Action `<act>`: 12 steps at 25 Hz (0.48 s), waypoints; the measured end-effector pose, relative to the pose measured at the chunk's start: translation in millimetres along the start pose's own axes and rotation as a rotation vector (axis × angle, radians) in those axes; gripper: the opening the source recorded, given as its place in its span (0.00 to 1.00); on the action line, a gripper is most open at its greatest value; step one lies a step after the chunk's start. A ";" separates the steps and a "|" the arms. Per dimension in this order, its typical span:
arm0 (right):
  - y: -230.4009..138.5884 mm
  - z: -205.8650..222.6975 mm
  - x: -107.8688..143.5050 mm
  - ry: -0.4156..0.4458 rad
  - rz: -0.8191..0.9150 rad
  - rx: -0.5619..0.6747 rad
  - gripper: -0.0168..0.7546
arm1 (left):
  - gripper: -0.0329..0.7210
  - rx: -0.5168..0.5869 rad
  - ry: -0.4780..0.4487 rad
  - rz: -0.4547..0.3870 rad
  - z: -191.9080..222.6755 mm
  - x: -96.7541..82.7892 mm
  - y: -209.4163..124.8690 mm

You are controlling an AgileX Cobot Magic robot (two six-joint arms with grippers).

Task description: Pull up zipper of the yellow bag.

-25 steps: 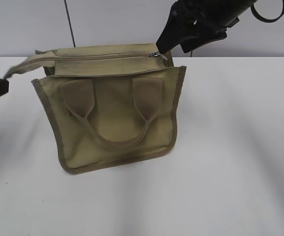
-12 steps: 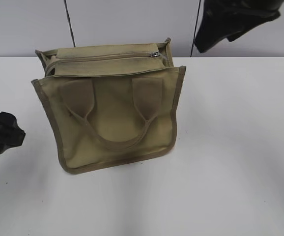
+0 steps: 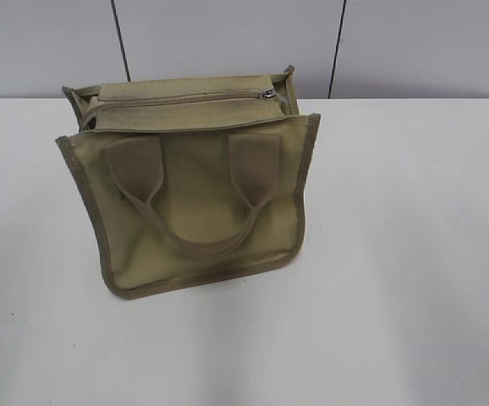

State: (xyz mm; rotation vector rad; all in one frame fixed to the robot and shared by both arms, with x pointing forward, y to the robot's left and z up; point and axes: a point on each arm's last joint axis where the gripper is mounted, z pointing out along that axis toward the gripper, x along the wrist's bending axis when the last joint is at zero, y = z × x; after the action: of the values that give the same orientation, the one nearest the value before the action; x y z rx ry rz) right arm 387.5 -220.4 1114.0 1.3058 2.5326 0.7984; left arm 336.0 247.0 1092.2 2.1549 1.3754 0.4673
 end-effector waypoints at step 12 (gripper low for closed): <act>-140.1 -8.8 28.3 -0.032 0.042 -0.153 0.81 | 0.78 -0.236 -0.120 0.064 -46.7 7.0 -90.3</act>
State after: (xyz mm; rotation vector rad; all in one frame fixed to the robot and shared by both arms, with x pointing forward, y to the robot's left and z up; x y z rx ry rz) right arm 269.1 -266.9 1048.4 1.3145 2.3746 0.9514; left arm 248.1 295.4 1074.8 2.0037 1.1295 0.4899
